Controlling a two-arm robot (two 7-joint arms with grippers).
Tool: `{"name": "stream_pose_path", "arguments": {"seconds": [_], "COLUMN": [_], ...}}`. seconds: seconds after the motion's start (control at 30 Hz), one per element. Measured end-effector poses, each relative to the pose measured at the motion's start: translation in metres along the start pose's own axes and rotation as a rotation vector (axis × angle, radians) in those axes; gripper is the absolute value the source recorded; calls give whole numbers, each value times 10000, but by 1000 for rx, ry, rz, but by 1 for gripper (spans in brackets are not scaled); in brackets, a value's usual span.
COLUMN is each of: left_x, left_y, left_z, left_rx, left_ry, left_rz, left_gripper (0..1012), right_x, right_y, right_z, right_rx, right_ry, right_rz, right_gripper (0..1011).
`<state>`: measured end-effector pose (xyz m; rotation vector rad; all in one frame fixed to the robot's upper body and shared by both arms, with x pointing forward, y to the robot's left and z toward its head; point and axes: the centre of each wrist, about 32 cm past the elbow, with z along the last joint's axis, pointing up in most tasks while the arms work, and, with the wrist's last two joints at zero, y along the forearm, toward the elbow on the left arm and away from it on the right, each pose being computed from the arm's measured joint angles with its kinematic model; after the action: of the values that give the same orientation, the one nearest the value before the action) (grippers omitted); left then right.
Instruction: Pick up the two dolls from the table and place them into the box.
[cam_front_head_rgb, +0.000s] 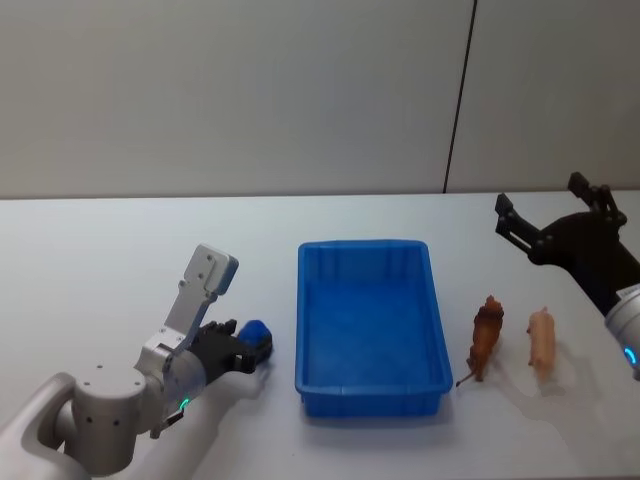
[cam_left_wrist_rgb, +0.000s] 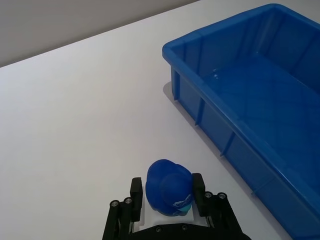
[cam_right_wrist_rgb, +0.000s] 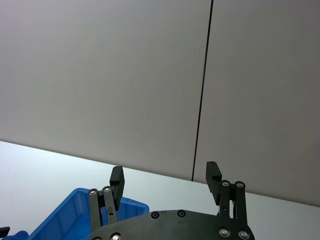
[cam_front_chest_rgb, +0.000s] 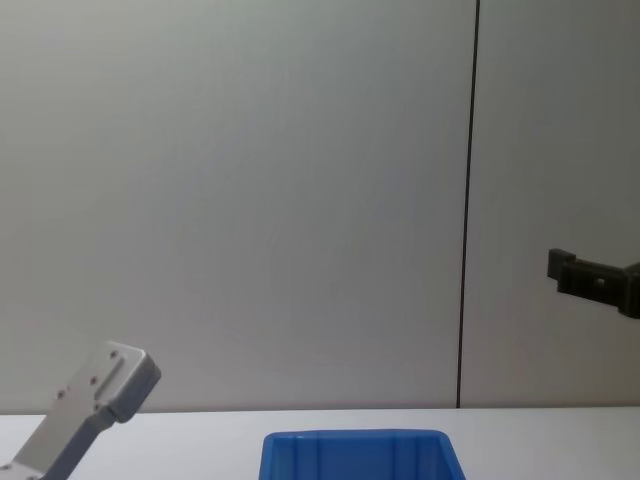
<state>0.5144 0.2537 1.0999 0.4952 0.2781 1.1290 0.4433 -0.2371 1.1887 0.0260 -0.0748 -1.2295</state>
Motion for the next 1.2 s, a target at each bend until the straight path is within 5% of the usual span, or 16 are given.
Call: {"name": "stream_pose_path", "arguments": {"seconds": [0.23,0.77,1.2], "left_x": [18,43,33], "left_y": [-27,-42,96], "left_z": [-8,1,224], "left_rx": [6,-6,-127], "left_ry": [-2,-11,-63], "left_rz": [-1,10,33], "left_gripper": [432,315,248], "right_x": [0,0,0], "right_y": [0,0,0], "right_z": [0,0,0], "right_rx": [0,0,0], "right_ry": [0,0,0], "right_rz": [0,0,0], "right_gripper": [1001,1001,1001]}}
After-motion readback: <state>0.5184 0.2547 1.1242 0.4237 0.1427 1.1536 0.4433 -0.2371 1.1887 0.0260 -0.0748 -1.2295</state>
